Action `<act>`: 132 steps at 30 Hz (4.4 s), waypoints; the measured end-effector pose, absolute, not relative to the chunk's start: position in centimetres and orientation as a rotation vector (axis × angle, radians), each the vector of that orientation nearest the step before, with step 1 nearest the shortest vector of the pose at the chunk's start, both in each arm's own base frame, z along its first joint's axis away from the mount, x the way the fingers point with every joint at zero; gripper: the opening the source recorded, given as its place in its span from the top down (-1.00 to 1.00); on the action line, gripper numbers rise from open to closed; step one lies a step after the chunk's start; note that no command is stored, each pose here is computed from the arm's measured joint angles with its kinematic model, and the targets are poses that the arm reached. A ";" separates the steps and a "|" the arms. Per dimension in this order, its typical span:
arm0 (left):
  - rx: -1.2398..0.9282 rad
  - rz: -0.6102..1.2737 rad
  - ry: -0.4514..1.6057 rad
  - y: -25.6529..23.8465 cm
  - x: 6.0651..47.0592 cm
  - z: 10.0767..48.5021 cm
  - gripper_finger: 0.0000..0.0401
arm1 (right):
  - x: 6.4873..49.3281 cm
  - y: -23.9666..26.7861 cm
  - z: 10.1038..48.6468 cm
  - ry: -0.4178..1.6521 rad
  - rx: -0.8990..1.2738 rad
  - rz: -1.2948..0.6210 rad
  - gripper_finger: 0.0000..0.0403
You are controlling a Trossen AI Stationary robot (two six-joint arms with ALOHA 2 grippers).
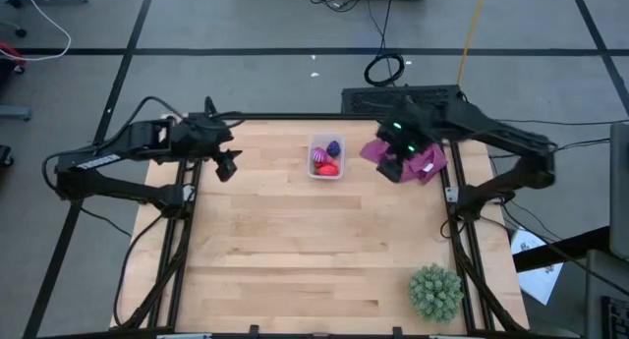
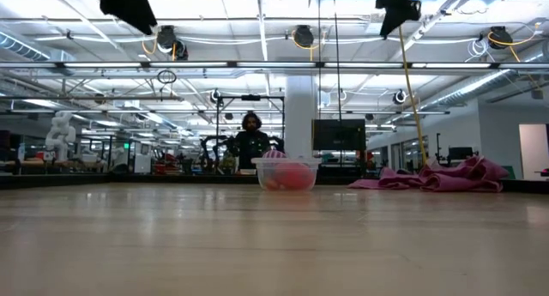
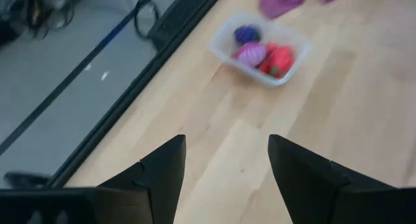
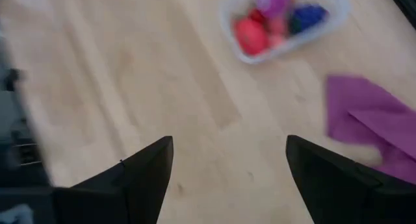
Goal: Pick and placing Produce into tupperware
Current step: Return to Home Position
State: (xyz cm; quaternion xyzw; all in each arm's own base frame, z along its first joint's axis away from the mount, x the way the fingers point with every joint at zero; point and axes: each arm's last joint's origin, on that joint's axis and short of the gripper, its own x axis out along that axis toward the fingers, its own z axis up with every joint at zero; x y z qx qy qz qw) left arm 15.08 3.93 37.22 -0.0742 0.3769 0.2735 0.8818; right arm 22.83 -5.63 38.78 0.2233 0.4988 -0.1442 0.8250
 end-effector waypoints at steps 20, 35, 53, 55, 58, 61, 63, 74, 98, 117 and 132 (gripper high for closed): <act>-0.182 0.107 0.317 -2.1 11.6 32.8 -0.12 | 14.9 2.0 28.4 0.344 0.435 0.151 -0.44; -0.203 0.125 0.199 -2.4 12.9 26.6 -0.12 | 13.6 1.6 21.5 0.059 0.324 0.197 -0.44; -0.222 0.137 0.056 -0.8 7.9 23.4 -0.12 | 8.2 1.1 22.5 -0.133 0.289 0.263 -0.44; -0.223 0.137 0.053 -1.0 8.4 22.4 -0.12 | 8.3 1.1 22.0 -0.126 0.292 0.261 -0.44; -0.219 0.137 0.059 -1.0 8.7 21.4 -0.12 | 8.6 1.1 21.2 -0.099 0.293 0.257 -0.44; -0.206 0.142 0.054 -1.0 8.7 21.3 -0.12 | 8.7 1.1 20.8 -0.090 0.282 0.253 -0.44; -0.181 0.145 0.055 -0.9 8.7 21.3 -0.12 | 8.7 1.1 20.9 -0.096 0.265 0.252 -0.44; -0.099 0.142 0.044 -0.3 8.9 21.4 -0.12 | 8.6 1.1 20.4 -0.056 0.212 0.244 -0.44; -0.153 0.056 0.026 -0.2 9.9 18.5 -0.12 | 9.3 1.1 18.8 -0.098 0.174 0.213 -0.44; -0.081 0.075 0.064 -0.2 9.8 18.2 -0.12 | 9.5 0.3 18.2 -0.073 0.126 0.131 -0.44; -0.106 0.089 0.032 0.0 9.3 17.5 -0.12 | 9.4 -0.2 18.4 -0.097 0.119 0.136 -0.44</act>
